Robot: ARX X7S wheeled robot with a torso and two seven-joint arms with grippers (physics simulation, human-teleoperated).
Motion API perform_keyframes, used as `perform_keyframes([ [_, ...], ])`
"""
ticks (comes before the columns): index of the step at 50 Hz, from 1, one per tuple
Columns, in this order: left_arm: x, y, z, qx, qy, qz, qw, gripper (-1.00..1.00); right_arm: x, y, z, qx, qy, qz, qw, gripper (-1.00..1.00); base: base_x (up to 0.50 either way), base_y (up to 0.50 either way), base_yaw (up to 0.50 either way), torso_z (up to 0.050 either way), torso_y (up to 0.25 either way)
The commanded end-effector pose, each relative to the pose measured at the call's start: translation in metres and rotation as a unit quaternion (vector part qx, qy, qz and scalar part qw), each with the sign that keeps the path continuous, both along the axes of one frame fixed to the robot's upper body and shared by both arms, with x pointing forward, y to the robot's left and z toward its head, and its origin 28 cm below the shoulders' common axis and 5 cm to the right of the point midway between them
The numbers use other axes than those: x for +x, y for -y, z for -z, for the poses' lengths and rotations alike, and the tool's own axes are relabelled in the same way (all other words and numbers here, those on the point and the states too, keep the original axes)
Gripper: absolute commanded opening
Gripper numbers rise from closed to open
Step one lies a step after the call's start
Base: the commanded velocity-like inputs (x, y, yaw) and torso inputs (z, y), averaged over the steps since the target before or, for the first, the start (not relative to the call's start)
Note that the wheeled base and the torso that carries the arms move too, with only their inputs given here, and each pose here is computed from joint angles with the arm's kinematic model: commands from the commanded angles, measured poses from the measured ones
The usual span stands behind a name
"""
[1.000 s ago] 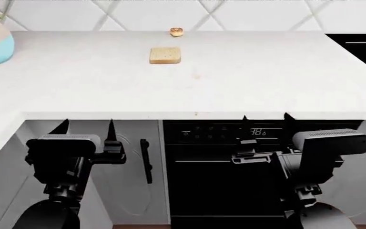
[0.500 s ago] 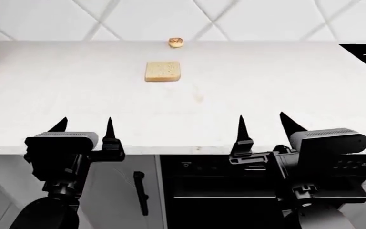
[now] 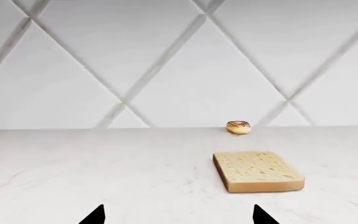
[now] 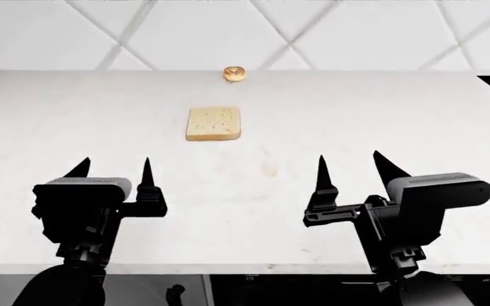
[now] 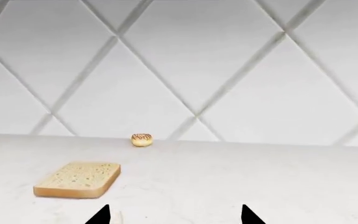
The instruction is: Pick the sandwich bread from the counter and place it in the cabinet.
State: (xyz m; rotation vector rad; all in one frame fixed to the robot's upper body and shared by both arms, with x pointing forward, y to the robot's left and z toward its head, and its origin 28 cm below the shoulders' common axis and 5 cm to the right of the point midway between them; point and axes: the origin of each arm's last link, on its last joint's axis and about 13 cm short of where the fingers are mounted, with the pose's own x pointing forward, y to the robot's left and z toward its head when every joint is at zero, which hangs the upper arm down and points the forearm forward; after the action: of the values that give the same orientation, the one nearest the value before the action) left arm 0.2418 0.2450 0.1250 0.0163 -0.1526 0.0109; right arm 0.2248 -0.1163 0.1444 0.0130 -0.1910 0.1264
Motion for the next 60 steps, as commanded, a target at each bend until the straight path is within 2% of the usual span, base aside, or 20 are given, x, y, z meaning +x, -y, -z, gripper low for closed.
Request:
perform_keyframes([
  [1, -0.001, 0.0, 0.001, 0.0, -0.001, 0.001, 1.0, 1.0, -0.001, 0.0, 0.001, 0.001, -0.001, 0.0, 1.0, 1.0, 0.39, 0.0, 0.0, 0.0, 0.0],
  [37, -0.002, 0.001, 0.002, -0.001, -0.004, 0.004, 1.0, 1.0, -0.002, -0.001, 0.003, -0.002, -0.006, 0.004, 1.0, 1.0, 0.35, 0.0, 0.0, 0.0, 0.001],
  [41, -0.002, 0.001, 0.002, 0.0, -0.005, 0.005, 1.0, 1.0, -0.001, -0.003, 0.006, -0.022, -0.017, 0.011, 1.0, 1.0, 0.1, 0.01, 0.0, 0.0, 0.0],
  [45, -0.002, 0.001, 0.003, 0.001, -0.006, 0.005, 1.0, 1.0, 0.004, -0.007, 0.014, -0.12, -0.041, 0.016, 0.992, 1.0, 0.0, 0.0, 0.0, 0.0, 0.0],
  [49, -0.002, 0.001, 0.004, 0.001, -0.007, 0.005, 1.0, 1.0, 0.011, -0.009, 0.008, -0.229, -0.024, -0.01, 0.973, 1.0, 0.0, 0.0, 0.0, 0.0, 0.0],
  [53, -0.002, -0.002, 0.004, -0.003, -0.007, 0.0, 1.0, 1.0, 0.022, -0.013, -0.001, -0.324, 0.007, -0.043, 0.945, 1.0, 0.0, 0.0, 0.0, 0.0, 0.0],
  [57, -0.004, -0.009, 0.004, 0.005, -0.009, -0.012, 1.0, 1.0, 0.031, -0.02, -0.007, -0.4, 0.019, -0.079, 0.913, 1.0, 0.0, 0.0, 0.0, 0.0, 0.0],
  [60, -0.007, -0.016, 0.005, 0.016, -0.011, -0.023, 1.0, 1.0, 0.036, -0.027, -0.016, -0.439, 0.016, -0.094, 0.894, 1.0, 0.0, 0.0, 0.0, 0.0, 0.0],
])
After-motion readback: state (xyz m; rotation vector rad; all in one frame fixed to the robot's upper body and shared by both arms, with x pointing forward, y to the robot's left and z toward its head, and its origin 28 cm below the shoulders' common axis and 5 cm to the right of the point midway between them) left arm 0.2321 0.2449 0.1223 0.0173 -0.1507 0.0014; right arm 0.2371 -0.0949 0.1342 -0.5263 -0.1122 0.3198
